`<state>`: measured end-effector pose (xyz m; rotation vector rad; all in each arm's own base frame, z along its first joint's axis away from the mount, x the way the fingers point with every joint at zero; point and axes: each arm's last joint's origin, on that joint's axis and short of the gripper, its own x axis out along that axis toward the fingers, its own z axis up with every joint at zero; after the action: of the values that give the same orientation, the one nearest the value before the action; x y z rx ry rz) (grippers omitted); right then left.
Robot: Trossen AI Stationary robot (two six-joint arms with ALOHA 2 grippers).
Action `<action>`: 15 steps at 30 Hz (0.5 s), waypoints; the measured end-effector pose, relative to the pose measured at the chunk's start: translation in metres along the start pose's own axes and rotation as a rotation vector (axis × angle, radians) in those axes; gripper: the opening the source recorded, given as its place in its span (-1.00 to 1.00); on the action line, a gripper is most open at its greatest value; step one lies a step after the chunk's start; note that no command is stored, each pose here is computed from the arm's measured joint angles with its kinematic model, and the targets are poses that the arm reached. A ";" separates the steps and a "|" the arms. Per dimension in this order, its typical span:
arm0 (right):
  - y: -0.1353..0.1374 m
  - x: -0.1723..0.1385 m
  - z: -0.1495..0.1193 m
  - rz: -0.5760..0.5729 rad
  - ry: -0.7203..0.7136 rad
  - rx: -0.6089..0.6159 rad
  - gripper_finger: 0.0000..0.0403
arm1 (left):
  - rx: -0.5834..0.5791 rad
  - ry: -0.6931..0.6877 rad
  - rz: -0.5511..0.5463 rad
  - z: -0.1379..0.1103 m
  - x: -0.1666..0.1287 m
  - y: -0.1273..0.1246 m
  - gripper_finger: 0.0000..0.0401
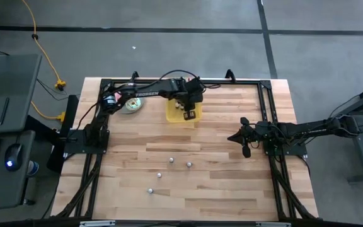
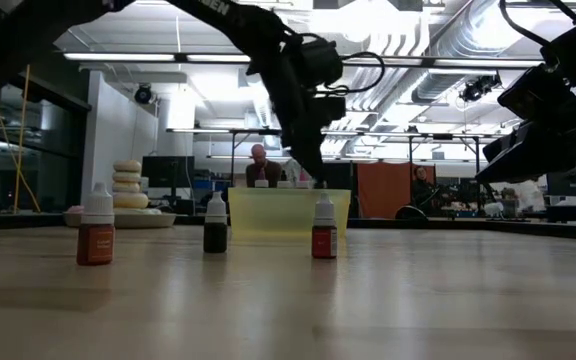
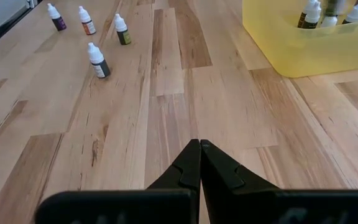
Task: Pick & Place food coloring
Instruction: Put the small black food coloring bottle into the yellow bin
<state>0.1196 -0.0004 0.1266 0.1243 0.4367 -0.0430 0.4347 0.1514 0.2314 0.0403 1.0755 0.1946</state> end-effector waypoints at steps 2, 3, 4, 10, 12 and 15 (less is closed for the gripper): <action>0.000 0.000 0.000 0.001 -0.004 0.000 -1.00 | 0.004 -0.002 0.019 0.001 0.004 0.001 -0.76; 0.000 0.000 0.000 0.001 -0.004 0.000 -1.00 | 0.001 0.016 0.017 -0.002 0.005 0.002 -0.76; 0.000 0.000 0.000 0.001 -0.004 0.000 -1.00 | -0.003 0.019 0.019 -0.003 0.006 0.005 -0.76; 0.000 0.000 0.000 0.001 -0.004 0.000 -1.00 | 0.008 0.023 0.020 -0.004 0.015 0.006 -0.76; 0.000 0.000 0.000 0.001 -0.004 0.000 -1.00 | 0.016 0.011 0.022 -0.001 0.016 0.006 -0.76; 0.000 0.000 0.000 0.001 -0.004 0.000 -1.00 | 0.016 0.015 0.021 0.002 0.018 0.007 -0.76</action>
<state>0.1197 -0.0003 0.1270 0.1244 0.4328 -0.0422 0.4435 0.1614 0.2173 0.0651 1.0922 0.2058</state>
